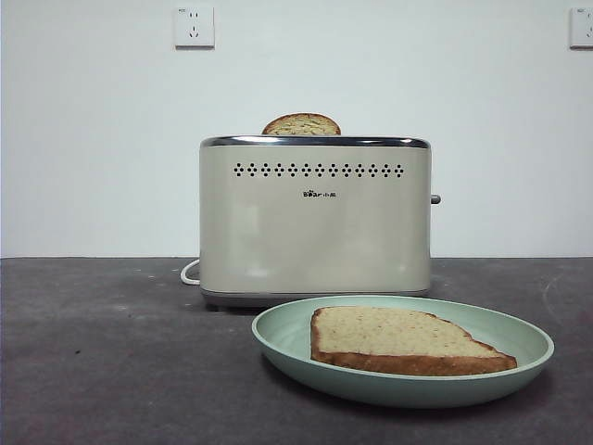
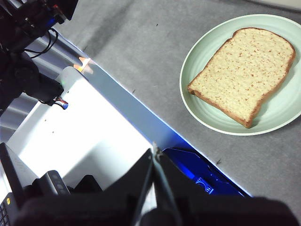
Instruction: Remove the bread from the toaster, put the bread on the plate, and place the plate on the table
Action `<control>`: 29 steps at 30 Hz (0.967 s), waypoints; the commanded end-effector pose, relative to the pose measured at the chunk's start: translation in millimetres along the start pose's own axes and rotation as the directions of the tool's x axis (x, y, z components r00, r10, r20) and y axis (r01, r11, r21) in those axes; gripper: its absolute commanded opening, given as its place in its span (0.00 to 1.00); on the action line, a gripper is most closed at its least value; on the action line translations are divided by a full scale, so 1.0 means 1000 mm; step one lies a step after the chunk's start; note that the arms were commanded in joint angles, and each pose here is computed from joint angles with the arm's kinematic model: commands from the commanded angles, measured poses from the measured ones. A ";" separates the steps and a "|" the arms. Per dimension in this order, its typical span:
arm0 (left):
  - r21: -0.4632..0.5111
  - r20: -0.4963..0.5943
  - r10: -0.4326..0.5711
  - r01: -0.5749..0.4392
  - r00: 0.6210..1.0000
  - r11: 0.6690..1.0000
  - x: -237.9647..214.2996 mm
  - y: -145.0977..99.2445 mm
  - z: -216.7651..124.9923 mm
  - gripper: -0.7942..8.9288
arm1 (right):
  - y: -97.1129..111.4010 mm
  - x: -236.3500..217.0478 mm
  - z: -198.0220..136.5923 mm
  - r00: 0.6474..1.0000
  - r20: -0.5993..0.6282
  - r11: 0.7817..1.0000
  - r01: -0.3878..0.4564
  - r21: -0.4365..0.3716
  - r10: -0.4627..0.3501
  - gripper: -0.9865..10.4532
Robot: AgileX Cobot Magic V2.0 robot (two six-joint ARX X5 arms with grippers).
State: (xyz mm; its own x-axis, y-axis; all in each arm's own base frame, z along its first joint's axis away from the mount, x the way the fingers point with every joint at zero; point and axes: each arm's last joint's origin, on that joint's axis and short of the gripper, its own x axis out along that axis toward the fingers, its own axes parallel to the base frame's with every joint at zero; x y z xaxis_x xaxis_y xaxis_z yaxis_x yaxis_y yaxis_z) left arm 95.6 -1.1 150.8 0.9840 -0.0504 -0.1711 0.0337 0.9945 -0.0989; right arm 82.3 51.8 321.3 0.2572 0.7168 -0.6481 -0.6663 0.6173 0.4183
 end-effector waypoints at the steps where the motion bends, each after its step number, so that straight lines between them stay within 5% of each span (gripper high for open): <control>1: -0.009 -0.006 0.005 -0.005 1.000 1.000 0.001 0.001 -0.003 0.08 | 0.001 -0.002 -0.002 1.000 0.013 1.000 0.007 -0.016 -0.006 0.09; 6: -0.009 -0.006 0.005 -0.005 1.000 1.000 0.001 0.001 -0.003 0.08 | 0.003 -0.015 0.001 0.979 0.184 0.963 0.132 -0.235 -0.089 0.09; 12: -0.009 -0.006 0.005 -0.005 1.000 1.000 0.001 0.001 -0.003 0.08 | 0.007 -0.039 0.006 0.872 0.457 0.917 0.313 -0.246 -0.175 0.09; 17: -0.009 -0.006 0.006 -0.006 1.000 1.000 0.001 0.001 -0.003 0.08 | 0.000 -0.041 -0.001 0.748 0.619 0.878 0.439 -0.191 -0.240 0.09; 23: -0.009 -0.006 0.006 -0.006 1.000 1.000 0.001 0.001 -0.003 0.08 | -0.033 -0.008 -0.029 0.549 0.727 0.833 0.550 0.057 -0.413 0.09; 29: -0.009 -0.006 0.006 -0.006 1.000 1.000 0.001 0.001 -0.003 0.08 | -0.062 0.031 -0.061 0.491 0.756 0.809 0.581 0.085 -0.432 0.09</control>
State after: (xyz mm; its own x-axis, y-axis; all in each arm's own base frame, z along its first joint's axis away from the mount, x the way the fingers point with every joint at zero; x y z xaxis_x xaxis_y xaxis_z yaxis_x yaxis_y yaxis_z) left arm 95.6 -1.1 150.8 0.9840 -0.0504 -0.1711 0.0337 0.9945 -0.0989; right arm 87.2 15.7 245.3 0.9406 0.3391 -0.0168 -0.3392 0.9407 -0.0043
